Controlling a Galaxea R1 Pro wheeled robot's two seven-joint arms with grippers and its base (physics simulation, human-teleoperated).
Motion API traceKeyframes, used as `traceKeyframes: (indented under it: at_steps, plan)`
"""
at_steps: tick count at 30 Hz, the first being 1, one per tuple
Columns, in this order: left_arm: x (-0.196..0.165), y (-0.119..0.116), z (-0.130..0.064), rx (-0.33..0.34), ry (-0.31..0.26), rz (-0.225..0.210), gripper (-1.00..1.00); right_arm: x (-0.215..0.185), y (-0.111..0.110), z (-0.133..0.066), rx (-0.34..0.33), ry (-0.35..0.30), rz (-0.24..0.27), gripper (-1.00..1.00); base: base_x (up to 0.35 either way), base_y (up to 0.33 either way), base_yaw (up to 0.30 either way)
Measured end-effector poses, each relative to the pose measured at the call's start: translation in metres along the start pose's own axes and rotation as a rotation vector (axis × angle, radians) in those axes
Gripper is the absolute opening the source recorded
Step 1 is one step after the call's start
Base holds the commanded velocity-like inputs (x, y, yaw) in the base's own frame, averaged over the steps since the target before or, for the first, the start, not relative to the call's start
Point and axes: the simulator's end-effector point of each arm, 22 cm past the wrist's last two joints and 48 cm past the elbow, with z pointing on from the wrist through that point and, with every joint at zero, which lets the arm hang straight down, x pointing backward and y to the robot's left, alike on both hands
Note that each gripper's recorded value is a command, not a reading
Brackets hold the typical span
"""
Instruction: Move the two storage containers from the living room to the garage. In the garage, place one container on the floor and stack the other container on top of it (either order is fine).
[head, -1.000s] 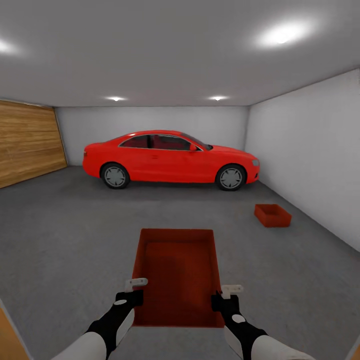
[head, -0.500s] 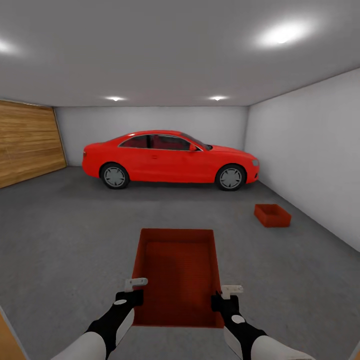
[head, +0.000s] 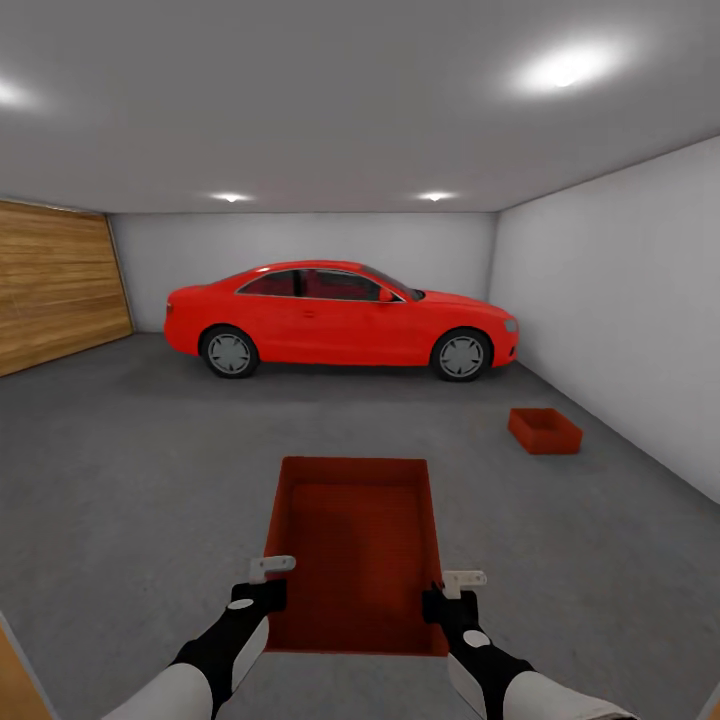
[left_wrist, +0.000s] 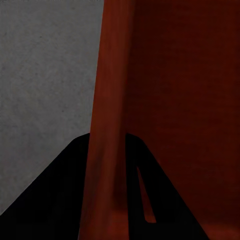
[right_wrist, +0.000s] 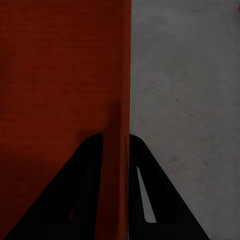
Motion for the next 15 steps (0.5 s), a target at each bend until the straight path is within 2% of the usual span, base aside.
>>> traceKeyframes:
  at_steps: [15]
  plan:
    - [-0.0002, 0.0012, 0.0003, 0.001, -0.002, 0.003, -1.0, 0.001, 0.0012, -0.0007, 0.002, -0.001, 0.003, -1.0, 0.0, 0.0, 0.0]
